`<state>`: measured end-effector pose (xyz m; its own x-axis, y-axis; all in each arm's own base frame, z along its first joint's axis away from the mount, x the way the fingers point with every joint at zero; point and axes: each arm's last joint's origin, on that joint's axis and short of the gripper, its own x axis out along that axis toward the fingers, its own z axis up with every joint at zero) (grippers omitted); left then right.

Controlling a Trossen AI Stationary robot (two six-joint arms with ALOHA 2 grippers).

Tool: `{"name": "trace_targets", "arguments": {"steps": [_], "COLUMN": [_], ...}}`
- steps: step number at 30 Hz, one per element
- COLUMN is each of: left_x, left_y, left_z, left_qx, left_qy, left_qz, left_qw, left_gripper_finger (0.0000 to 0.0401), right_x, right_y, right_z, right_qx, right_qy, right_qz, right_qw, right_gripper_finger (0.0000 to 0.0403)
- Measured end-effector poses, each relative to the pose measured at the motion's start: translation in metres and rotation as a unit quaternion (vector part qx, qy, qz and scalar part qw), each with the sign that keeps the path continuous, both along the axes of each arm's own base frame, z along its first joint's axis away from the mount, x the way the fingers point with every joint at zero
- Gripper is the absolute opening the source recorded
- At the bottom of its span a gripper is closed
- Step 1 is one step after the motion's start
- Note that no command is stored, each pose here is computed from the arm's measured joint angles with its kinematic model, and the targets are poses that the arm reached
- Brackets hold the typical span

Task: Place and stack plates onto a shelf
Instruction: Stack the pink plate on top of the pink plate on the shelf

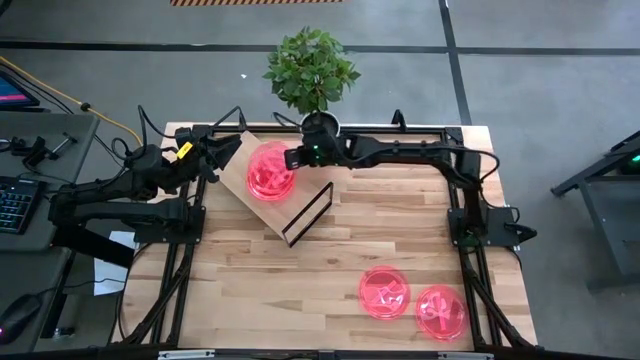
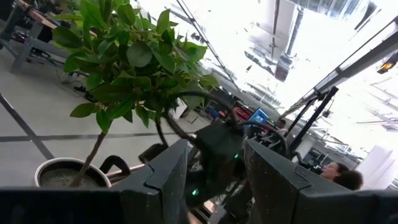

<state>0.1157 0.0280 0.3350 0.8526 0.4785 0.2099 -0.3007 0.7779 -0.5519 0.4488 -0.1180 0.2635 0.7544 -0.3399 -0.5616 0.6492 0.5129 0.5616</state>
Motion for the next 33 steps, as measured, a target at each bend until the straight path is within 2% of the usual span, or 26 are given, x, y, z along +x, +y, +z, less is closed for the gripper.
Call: {"name": "trace_targets", "arguments": {"steps": [11, 18, 21, 27, 33], "left_x": [0.0, 0.0, 0.0, 0.0, 0.0], "left_y": [0.0, 0.0, 0.0, 0.0, 0.0], "left_z": [0.0, 0.0, 0.0, 0.0, 0.0], "left_qx": [0.001, 0.001, 0.0, 0.001, 0.0], "left_qy": [0.001, 0.001, 0.001, 0.001, 0.001], "left_qz": [0.0, 0.0, 0.0, 0.001, 0.001], "left_qw": [1.0, 1.0, 1.0, 1.0, 1.0], "left_gripper_finger": [0.0152, 0.0152, 0.0152, 0.0152, 0.0152], "right_x": [0.01, 0.011, 0.012, 0.012, 0.01], "right_y": [-0.003, -0.003, -0.003, -0.003, -0.005], "right_z": [-0.029, -0.028, -0.027, -0.027, -0.027], "right_qx": [0.041, 0.04, 0.038, 0.04, 0.04], "right_qy": [0.016, 0.007, 0.002, 0.002, 0.014], "right_qz": [-0.029, -0.03, -0.029, -0.028, 0.024], "right_qw": [0.999, 0.999, 0.999, 0.999, 0.999], "right_gripper_finger": [0.0, 0.0007, 0.0033, 0.0119, 0.0168]}}
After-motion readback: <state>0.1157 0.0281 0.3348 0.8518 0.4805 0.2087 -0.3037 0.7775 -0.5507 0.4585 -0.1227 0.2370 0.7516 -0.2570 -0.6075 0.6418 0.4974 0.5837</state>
